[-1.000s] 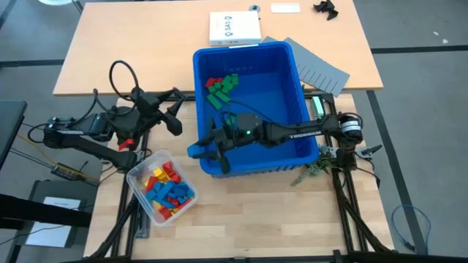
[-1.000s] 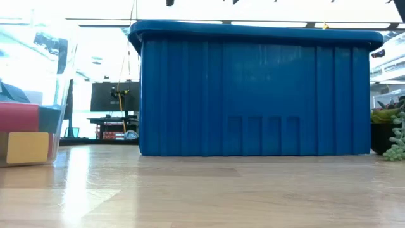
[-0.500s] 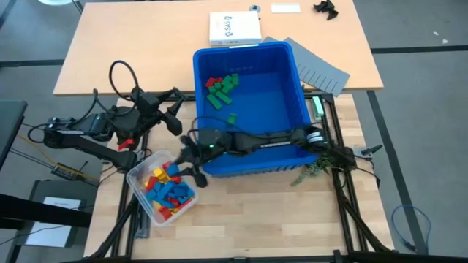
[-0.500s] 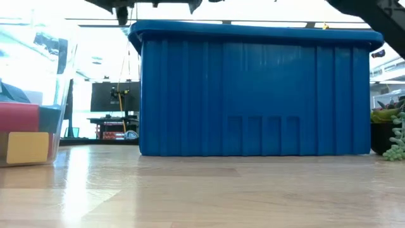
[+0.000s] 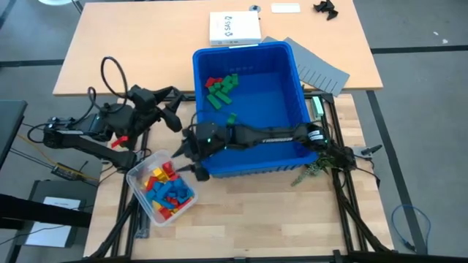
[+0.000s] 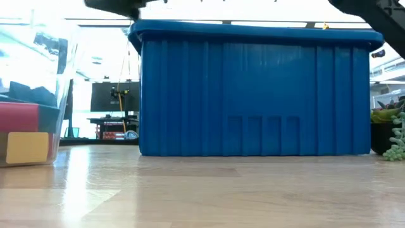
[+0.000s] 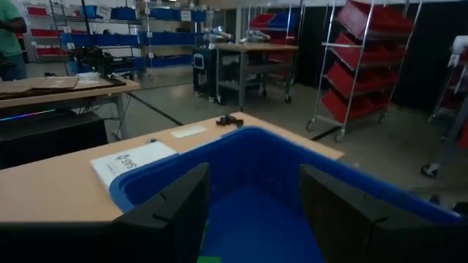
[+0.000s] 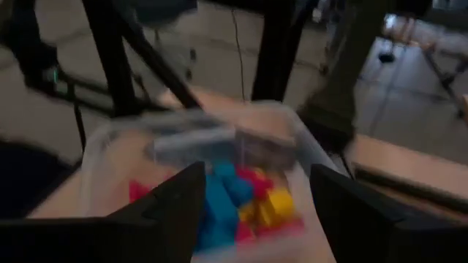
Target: Sort Items/Unsort Items
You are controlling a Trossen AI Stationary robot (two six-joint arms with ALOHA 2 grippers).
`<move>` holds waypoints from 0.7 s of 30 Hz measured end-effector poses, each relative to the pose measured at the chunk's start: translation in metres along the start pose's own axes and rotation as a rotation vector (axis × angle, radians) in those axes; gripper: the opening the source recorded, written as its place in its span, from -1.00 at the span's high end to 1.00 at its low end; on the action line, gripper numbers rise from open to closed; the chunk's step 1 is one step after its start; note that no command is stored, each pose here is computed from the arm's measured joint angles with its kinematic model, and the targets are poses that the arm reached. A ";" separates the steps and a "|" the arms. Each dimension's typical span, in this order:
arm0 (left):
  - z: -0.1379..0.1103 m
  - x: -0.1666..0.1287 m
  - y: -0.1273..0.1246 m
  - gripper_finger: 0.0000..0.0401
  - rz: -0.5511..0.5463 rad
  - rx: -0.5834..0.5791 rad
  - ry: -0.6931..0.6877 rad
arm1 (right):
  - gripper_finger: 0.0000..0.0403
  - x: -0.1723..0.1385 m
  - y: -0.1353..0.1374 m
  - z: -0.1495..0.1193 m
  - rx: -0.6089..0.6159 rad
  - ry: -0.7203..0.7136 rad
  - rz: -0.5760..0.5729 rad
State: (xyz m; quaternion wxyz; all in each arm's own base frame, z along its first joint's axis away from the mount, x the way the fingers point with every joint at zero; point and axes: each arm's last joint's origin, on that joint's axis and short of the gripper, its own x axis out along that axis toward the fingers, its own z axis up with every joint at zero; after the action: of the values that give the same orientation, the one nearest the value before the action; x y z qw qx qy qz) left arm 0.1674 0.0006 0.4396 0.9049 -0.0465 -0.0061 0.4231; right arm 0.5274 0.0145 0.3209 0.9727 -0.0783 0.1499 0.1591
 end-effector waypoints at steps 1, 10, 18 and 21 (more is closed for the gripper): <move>0.001 0.000 0.000 -0.09 0.000 -0.006 -0.004 | -0.23 -0.009 -0.002 0.003 -0.010 0.034 -0.001; 0.006 0.000 0.000 -0.09 0.017 -0.031 -0.038 | -0.21 -0.108 -0.028 0.026 -0.063 0.341 -0.136; 0.001 0.012 -0.014 -0.09 0.004 0.090 -0.035 | -0.13 -0.208 -0.050 0.048 -0.049 0.421 -0.277; -0.005 0.025 -0.020 -0.09 -0.023 0.144 -0.017 | -0.13 -0.246 -0.055 0.050 -0.025 0.420 -0.341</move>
State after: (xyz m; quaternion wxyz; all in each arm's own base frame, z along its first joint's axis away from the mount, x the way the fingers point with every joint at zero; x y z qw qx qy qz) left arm 0.1994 0.0064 0.4356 0.9105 0.0226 0.0161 0.4125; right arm 0.3362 -0.0976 0.4516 0.9320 -0.1458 0.3308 -0.0250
